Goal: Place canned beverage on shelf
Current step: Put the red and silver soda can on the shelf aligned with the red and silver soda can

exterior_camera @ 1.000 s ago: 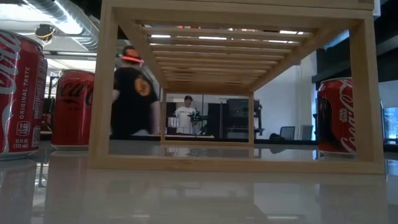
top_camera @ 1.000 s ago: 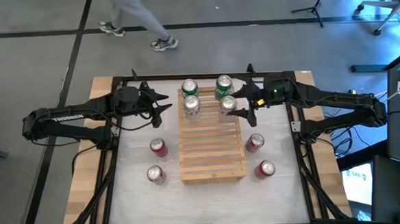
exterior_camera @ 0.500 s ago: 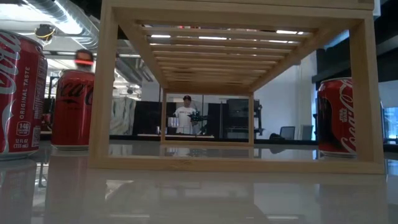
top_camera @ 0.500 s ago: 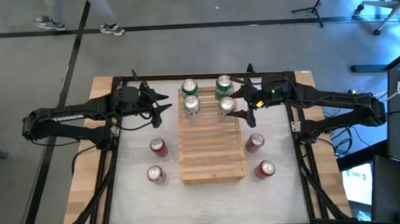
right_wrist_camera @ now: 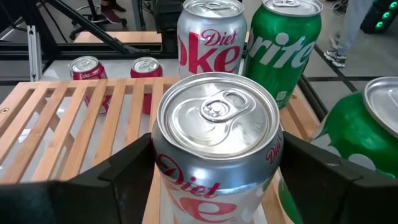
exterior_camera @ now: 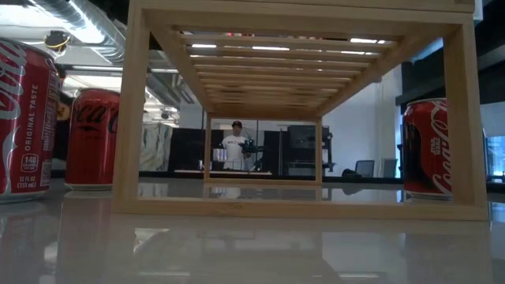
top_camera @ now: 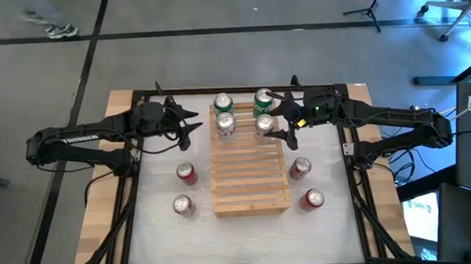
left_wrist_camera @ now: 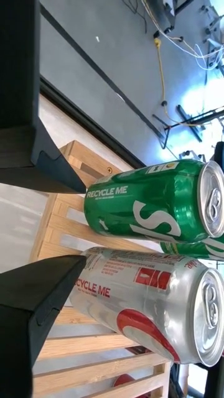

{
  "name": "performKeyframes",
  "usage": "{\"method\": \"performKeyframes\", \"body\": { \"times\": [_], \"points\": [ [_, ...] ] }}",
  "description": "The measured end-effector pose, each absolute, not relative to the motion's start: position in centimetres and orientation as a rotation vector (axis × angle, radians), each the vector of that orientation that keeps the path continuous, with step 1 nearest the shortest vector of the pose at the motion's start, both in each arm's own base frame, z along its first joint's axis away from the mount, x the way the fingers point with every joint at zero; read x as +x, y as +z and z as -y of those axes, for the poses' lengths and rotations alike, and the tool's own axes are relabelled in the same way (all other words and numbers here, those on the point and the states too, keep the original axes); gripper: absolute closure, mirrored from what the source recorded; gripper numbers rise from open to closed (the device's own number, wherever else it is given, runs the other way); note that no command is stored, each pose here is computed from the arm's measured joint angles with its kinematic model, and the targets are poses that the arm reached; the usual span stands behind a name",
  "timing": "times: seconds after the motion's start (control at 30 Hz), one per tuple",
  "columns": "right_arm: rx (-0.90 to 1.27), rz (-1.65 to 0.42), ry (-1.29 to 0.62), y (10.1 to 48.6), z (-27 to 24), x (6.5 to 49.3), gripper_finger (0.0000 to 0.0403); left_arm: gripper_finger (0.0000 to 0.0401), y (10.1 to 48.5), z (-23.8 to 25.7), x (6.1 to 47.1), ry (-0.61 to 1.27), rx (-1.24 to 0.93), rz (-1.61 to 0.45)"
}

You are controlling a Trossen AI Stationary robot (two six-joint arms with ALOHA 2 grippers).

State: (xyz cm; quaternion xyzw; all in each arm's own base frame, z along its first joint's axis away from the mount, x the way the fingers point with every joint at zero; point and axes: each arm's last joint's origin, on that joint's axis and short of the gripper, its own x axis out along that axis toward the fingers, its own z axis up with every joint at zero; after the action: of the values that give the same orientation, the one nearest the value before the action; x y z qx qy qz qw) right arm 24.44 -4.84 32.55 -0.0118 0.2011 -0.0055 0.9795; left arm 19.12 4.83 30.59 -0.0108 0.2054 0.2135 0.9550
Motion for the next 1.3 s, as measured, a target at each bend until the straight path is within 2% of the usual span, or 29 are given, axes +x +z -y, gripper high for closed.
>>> {"method": "performKeyframes", "body": {
  "times": [0.37,0.93,1.3],
  "points": [
    [-0.024,-0.415,-0.010,32.45,4.83,24.42,0.0061,0.0238,30.59,-4.83,19.12,0.434,-0.022,-0.417],
    [-0.029,-0.417,-0.009,32.43,4.83,24.42,0.0063,0.0238,30.59,-4.83,19.12,0.434,-0.022,-0.417],
    [-0.106,-0.435,0.019,32.26,4.79,24.34,0.0063,0.0238,30.59,-4.83,19.12,0.434,-0.022,-0.417]
  ]
}}
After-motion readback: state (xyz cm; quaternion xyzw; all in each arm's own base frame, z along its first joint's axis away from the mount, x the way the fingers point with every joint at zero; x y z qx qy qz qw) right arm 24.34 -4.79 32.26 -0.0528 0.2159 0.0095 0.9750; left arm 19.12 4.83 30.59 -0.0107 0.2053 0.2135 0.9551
